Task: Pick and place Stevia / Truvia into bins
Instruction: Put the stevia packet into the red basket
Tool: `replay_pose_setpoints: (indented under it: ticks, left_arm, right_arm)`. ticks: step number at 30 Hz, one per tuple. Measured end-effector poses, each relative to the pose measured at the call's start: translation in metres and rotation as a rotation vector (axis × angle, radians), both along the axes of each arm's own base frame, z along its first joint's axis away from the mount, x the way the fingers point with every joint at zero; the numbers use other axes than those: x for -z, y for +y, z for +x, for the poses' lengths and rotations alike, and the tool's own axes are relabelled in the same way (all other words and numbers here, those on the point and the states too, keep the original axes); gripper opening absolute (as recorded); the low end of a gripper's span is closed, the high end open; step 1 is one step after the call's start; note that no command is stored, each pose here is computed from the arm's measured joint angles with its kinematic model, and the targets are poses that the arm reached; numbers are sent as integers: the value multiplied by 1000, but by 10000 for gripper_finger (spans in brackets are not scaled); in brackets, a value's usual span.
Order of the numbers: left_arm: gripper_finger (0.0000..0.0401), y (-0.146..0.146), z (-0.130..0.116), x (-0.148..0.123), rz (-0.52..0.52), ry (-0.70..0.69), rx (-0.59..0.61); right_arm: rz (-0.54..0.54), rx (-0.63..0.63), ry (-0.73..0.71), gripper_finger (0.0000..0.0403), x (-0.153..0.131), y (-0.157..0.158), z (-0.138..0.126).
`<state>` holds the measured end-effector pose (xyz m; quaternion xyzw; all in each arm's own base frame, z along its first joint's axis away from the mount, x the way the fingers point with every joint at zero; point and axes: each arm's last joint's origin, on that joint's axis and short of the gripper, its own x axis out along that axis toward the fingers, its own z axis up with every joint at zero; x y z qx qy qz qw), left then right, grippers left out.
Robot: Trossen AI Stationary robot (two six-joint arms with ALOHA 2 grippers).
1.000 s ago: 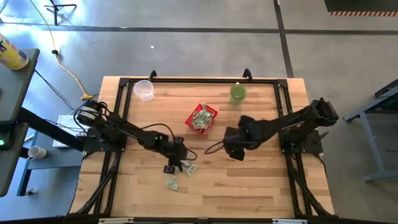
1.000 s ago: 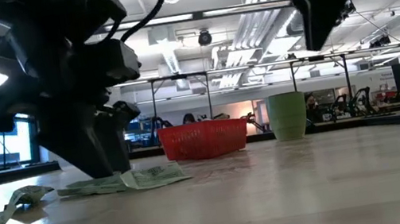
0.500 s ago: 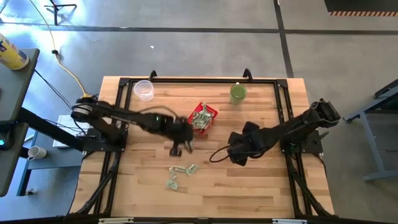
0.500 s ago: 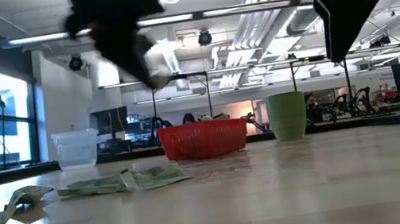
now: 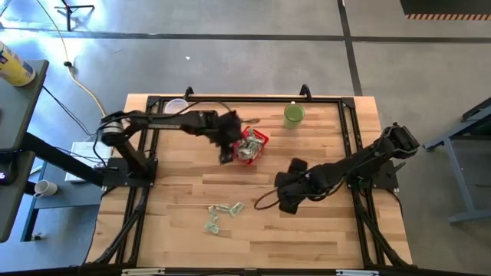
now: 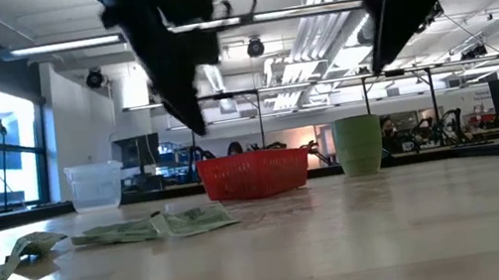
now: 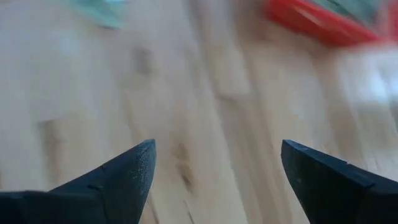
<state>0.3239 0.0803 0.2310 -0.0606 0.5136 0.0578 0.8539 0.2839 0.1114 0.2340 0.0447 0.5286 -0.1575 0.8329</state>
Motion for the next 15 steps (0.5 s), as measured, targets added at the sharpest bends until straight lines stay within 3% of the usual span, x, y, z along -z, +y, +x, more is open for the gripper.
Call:
replay_pose_setpoints:
  ticks: [4,8,15]
  left_arm:
    - [253,-45,-21,-26,-109,22,39]
    - [252,-107,-51,-40,-137,-46,32]
    - [215,-180,-114,-20,-239,-137,-285]
  right_arm:
    - [16,-258,-27,334,14,7,23]
    - [96,-435,-98,330,38,6,56]
    - [172,-623,-122,325,62,-6,109]
